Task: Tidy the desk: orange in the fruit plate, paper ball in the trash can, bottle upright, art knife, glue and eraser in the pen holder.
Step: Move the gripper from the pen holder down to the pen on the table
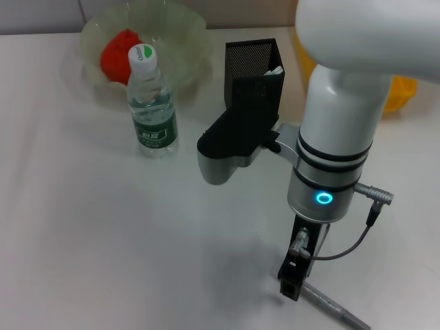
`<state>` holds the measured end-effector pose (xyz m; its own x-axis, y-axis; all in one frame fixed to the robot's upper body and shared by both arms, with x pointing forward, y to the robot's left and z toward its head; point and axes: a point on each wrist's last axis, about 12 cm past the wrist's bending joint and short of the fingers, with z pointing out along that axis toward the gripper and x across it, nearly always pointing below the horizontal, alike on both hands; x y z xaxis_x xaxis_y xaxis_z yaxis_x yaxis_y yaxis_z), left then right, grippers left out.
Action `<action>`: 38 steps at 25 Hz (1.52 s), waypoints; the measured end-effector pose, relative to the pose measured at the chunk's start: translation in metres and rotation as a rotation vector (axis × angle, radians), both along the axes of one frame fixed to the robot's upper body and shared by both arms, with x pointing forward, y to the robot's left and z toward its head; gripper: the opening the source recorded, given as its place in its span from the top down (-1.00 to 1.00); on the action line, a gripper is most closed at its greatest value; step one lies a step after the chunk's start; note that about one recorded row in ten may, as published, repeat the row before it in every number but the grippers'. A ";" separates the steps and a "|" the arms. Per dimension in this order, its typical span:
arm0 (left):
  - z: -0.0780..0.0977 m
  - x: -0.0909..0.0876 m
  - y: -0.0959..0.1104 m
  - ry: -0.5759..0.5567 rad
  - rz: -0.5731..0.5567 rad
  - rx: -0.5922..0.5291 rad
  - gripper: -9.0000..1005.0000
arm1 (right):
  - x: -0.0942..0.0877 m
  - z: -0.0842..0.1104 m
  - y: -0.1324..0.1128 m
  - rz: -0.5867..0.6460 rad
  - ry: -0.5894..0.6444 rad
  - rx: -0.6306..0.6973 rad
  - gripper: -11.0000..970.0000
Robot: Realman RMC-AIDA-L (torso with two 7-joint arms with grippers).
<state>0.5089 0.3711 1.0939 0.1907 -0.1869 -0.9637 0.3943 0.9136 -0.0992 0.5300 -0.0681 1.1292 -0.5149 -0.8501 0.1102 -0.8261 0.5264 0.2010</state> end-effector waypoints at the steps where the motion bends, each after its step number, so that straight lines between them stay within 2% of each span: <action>1: 0.000 0.000 0.000 -0.001 0.000 0.000 -0.03 | 0.000 0.000 0.000 0.001 0.000 -0.003 -0.13; 4: 0.000 -0.001 0.001 -0.004 0.001 -0.001 -0.03 | 0.000 0.000 0.001 0.001 0.003 -0.005 -0.03; 5: 0.001 -0.001 0.001 -0.007 0.004 -0.002 -0.03 | 0.001 0.000 0.001 0.000 0.003 -0.007 0.15; 12: 0.001 -0.001 0.002 -0.010 0.008 -0.005 -0.03 | 0.001 -0.003 0.001 0.004 -0.005 -0.009 0.15; 34: 0.000 -0.003 0.003 -0.018 0.017 -0.003 -0.03 | -0.001 -0.011 0.000 -0.006 0.007 -0.004 0.35; 38: 0.000 -0.003 0.003 -0.020 0.018 -0.003 -0.03 | -0.002 -0.011 -0.001 0.000 0.014 -0.006 0.57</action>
